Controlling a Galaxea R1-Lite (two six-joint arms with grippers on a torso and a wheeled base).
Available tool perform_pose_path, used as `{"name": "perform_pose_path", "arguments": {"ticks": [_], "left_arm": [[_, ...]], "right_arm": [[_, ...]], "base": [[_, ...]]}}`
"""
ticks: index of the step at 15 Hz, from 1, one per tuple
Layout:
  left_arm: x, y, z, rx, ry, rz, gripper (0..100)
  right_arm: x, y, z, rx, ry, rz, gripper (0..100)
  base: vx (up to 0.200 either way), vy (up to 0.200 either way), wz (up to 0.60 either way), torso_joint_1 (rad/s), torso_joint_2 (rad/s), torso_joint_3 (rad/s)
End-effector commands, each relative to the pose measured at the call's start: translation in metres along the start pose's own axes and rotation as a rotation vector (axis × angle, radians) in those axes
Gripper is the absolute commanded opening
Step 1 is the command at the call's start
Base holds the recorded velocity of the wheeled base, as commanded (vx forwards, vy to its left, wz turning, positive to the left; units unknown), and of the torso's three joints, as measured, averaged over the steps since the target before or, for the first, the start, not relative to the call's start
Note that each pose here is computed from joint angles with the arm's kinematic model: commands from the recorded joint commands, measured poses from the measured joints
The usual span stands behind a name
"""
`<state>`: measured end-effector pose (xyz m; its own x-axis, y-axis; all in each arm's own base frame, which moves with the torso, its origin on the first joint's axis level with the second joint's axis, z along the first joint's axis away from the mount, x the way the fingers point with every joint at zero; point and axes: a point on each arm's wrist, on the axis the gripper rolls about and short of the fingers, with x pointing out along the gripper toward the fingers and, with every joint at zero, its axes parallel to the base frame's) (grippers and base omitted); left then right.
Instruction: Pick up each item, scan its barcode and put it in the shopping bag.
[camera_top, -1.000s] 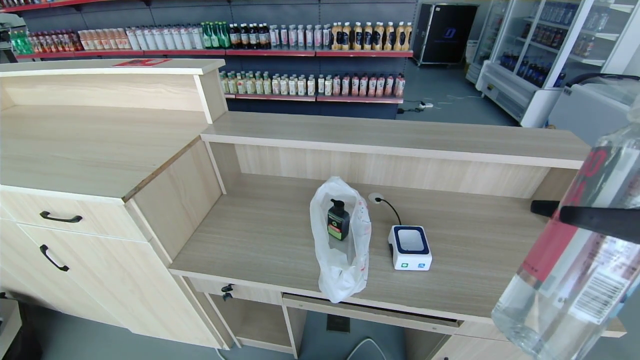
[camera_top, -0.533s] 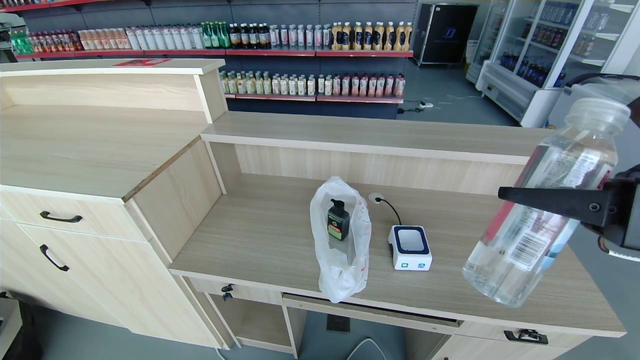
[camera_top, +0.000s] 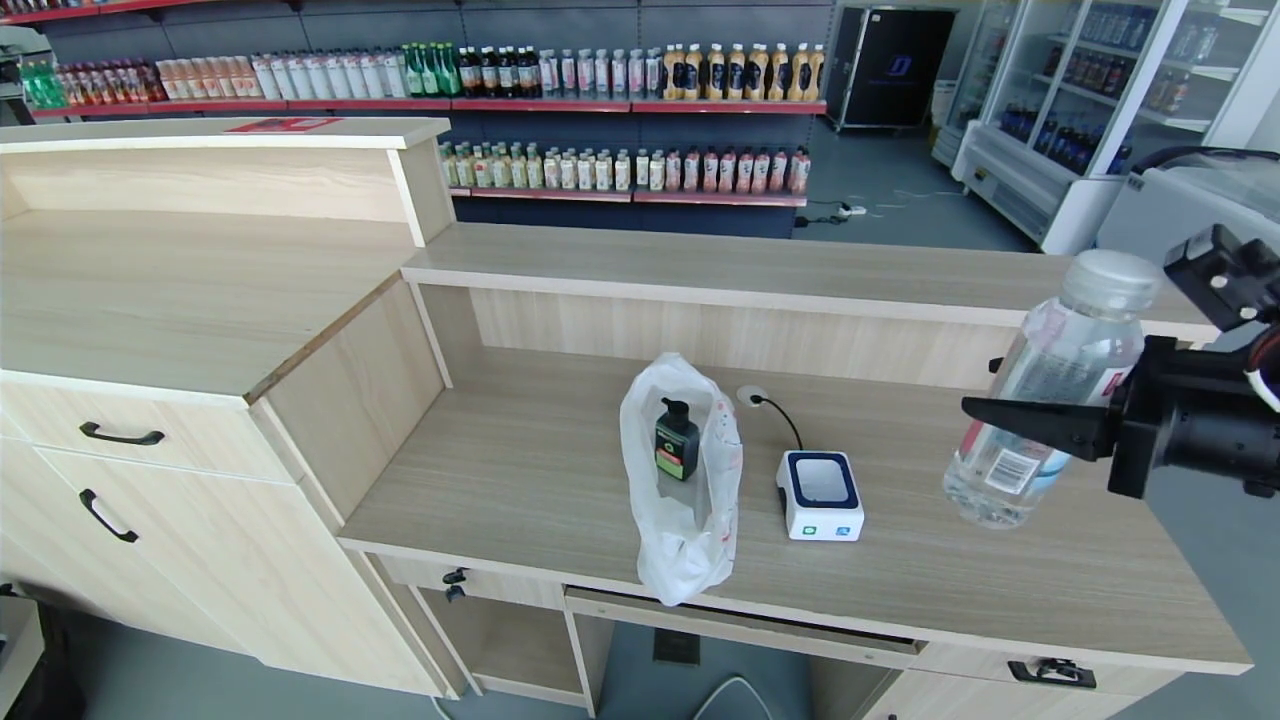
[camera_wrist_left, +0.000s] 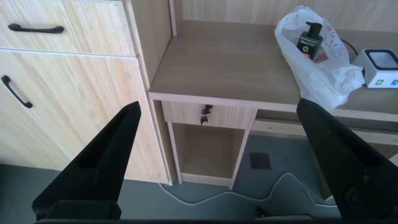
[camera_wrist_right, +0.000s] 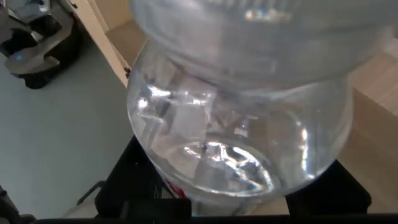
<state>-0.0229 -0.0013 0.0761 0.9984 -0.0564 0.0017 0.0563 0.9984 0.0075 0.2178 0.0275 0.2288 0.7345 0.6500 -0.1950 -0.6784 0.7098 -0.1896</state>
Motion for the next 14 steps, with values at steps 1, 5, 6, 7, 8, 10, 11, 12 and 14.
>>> {"name": "perform_pose_path", "arguments": {"ticks": [1, 5, 6, 7, 8, 10, 11, 12, 14], "left_arm": [[0.0, 0.0, 0.0, 0.0, 0.0, 0.0, 100], [0.0, 0.0, 0.0, 0.0, 0.0, 0.0, 100], [0.0, 0.0, 0.0, 0.0, 0.0, 0.0, 100], [0.0, 0.0, 0.0, 0.0, 0.0, 0.0, 100], [0.0, 0.0, 0.0, 0.0, 0.0, 0.0, 100], [0.0, 0.0, 0.0, -0.001, 0.0, 0.0, 100], [0.0, 0.0, 0.0, -0.001, 0.0, 0.0, 100], [0.0, 0.0, 0.0, 0.0, 0.0, 0.0, 100], [0.0, 0.0, 0.0, 0.0, 0.0, 0.0, 100]], "right_arm": [[0.017, -0.032, -0.043, -0.083, 0.083, -0.068, 0], [0.032, -0.065, -0.083, -0.45, 0.084, -0.157, 0], [0.037, -0.069, -0.089, -0.517, 0.08, -0.162, 0], [0.041, -0.072, -0.093, -0.565, 0.076, -0.167, 0], [0.045, -0.073, -0.1, -0.601, 0.08, -0.165, 0], [0.051, -0.078, -0.107, -0.69, 0.076, -0.166, 0], [0.054, -0.08, -0.11, -0.718, 0.063, -0.174, 0], [0.058, -0.082, -0.112, -0.746, 0.052, -0.183, 0], [0.066, -0.087, -0.116, -0.811, 0.017, -0.193, 0]], "base": [[0.0, 0.0, 0.0, 0.0, 0.0, 0.0], [0.0, 0.0, 0.0, 0.0, 0.0, 0.0], [0.0, 0.0, 0.0, 0.0, 0.0, 0.0], [0.0, 0.0, 0.0, 0.0, 0.0, 0.0], [0.0, 0.0, 0.0, 0.0, 0.0, 0.0], [0.0, 0.0, 0.0, 0.0, 0.0, 0.0], [0.0, 0.0, 0.0, 0.0, 0.0, 0.0], [0.0, 0.0, 0.0, 0.0, 0.0, 0.0], [0.0, 0.0, 0.0, 0.0, 0.0, 0.0]]}}
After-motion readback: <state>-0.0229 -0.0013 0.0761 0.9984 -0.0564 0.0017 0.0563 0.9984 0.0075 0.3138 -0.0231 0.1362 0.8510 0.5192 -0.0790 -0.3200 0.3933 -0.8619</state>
